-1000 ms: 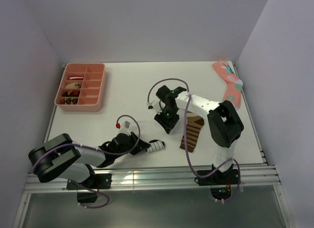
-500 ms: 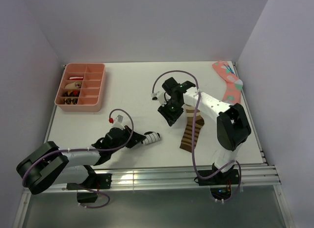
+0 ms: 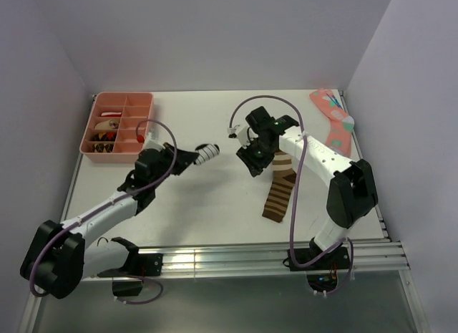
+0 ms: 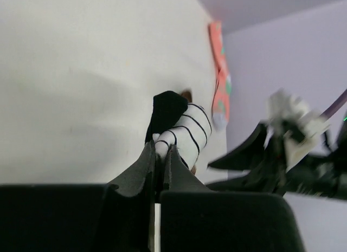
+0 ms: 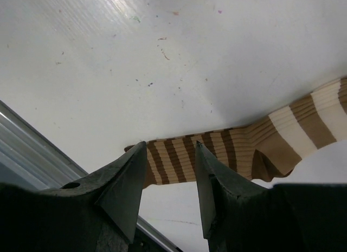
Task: Roll the socks
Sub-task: Pick up the sock at the center of the board, then place the sock in the storage box.
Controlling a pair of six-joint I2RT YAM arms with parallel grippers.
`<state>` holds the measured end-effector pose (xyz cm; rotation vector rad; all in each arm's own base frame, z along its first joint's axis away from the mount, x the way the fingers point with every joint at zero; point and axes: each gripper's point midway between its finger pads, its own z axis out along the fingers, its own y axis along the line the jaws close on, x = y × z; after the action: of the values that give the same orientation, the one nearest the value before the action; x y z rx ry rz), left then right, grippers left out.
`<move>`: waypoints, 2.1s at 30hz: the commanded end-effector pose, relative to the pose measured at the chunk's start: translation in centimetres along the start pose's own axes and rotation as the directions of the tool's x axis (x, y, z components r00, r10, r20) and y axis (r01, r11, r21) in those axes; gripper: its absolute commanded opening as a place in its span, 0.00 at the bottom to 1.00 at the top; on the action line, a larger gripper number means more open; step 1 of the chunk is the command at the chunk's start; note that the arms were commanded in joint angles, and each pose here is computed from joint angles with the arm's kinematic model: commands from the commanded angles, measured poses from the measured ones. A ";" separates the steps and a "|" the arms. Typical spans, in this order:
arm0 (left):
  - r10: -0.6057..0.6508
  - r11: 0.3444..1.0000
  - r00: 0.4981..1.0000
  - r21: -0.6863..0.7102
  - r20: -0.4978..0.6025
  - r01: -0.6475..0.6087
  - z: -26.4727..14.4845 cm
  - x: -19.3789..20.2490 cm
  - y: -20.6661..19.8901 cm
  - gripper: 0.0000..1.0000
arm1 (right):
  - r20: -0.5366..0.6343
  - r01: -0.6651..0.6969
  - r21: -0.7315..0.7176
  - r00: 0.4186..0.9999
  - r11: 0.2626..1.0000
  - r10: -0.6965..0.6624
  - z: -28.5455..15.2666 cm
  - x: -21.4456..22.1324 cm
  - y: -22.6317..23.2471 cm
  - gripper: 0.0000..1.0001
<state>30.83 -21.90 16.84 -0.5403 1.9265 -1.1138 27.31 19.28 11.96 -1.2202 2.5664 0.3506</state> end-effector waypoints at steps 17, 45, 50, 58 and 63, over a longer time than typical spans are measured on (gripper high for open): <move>0.034 0.989 0.890 -0.141 0.454 0.034 -0.6 -22.3 2.3 0.00 | 0.159 0.003 0.121 0.987 0.993 -0.022 -4.1 -1.6 -3.9 0.49; -0.120 0.852 0.605 -0.231 0.787 0.470 -6.0 -23.9 6.8 0.00 | 0.254 0.009 0.219 0.965 0.976 -0.066 -10.4 -5.5 -5.4 0.48; -0.147 0.795 0.504 -0.202 0.851 0.572 -6.2 -23.6 4.2 0.00 | 0.216 0.045 0.213 0.972 0.976 -0.092 -10.8 -4.5 -5.2 0.48; -0.159 0.697 0.293 -0.103 0.943 0.710 -6.5 -22.4 4.8 0.00 | 0.237 0.101 0.206 0.960 0.973 -0.150 -12.7 -4.6 -4.7 0.47; -0.109 0.645 0.197 -0.082 0.974 0.760 -7.1 -21.2 6.8 0.00 | 0.255 0.110 0.166 0.955 0.980 -0.150 -12.8 -5.5 -4.5 0.47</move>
<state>38.93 -2.65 21.41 -1.6599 1.2109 -0.2723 31.96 15.57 23.35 -1.1773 2.2933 0.2263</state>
